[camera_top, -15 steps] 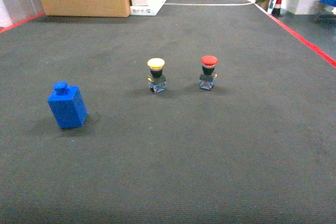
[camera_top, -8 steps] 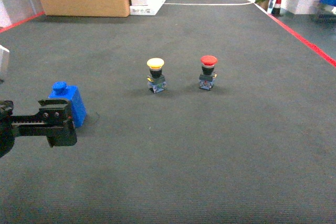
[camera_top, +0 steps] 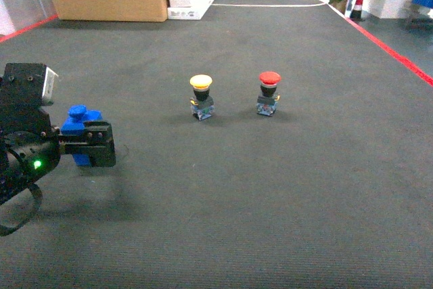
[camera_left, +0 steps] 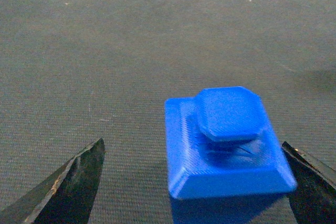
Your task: Pick blue part to blue bin on bottom shelf
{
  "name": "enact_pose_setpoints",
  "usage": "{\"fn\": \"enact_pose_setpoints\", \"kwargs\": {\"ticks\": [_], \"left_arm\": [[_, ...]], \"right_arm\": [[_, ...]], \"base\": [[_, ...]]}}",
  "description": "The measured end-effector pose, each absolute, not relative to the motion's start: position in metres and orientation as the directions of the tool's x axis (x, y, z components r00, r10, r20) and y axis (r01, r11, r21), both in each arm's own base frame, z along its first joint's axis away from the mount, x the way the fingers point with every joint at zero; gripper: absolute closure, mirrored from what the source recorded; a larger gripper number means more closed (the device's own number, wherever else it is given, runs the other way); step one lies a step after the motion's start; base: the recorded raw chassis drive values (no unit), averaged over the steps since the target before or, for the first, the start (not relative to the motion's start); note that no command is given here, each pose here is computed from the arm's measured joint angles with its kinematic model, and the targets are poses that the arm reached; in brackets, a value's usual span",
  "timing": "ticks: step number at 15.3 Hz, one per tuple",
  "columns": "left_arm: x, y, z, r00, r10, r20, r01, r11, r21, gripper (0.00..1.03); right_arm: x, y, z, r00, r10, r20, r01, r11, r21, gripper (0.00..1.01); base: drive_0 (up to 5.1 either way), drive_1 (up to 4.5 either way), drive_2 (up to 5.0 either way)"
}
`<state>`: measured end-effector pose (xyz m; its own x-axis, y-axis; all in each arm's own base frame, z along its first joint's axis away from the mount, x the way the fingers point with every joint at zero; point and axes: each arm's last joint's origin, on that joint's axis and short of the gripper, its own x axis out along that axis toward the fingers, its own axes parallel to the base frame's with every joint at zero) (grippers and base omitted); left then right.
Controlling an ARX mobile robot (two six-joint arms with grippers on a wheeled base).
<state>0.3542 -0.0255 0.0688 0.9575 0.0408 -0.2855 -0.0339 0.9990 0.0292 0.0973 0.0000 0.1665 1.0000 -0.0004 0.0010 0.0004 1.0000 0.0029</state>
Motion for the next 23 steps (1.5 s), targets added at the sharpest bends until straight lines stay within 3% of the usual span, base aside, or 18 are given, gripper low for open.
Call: {"fn": "enact_pose_setpoints", "kwargs": {"ticks": [8,12,14,16,18,20,23], "left_arm": [[0.397,-0.017,0.049,0.948,0.012,-0.319,-0.004,1.0,0.025,0.08],[0.4,-0.011,0.049,0.952,0.02,-0.305,-0.011,0.999,0.031,0.56],[0.398,-0.008,0.052,0.962,0.03,-0.271,-0.019,0.999,0.045,0.59],[0.371,-0.005,0.056,0.963,0.041,-0.266,-0.037,0.999,0.023,0.59],[0.32,-0.007,0.076,0.976,0.025,-0.215,-0.029,0.999,-0.016,0.59],[0.267,-0.009,0.111,0.975,0.011,-0.224,-0.014,1.0,-0.014,0.59],[0.213,-0.003,0.18,0.996,0.062,-0.068,-0.063,0.998,-0.018,0.59]], "right_arm": [[0.097,0.0,0.167,1.0,0.0,0.001,0.0,1.0,0.003,0.03],[0.097,0.0,0.167,1.0,0.0,0.001,0.0,1.0,0.003,0.03],[0.097,0.0,0.167,1.0,0.0,0.001,0.0,1.0,0.003,0.03],[0.097,0.0,0.167,1.0,0.0,0.001,0.0,1.0,0.003,0.03],[0.097,0.0,0.167,1.0,0.0,0.001,0.0,1.0,0.003,0.03],[0.097,0.0,0.167,1.0,0.0,0.001,0.0,1.0,0.003,0.03],[0.097,0.0,0.167,1.0,0.0,0.001,0.0,1.0,0.003,0.03]], "base": [[0.0,0.0,0.0],[0.0,0.0,0.0],[0.0,0.0,0.0],[0.0,0.0,0.0],[0.0,0.0,0.0],[0.0,0.0,0.0],[0.0,0.0,0.0]]}}
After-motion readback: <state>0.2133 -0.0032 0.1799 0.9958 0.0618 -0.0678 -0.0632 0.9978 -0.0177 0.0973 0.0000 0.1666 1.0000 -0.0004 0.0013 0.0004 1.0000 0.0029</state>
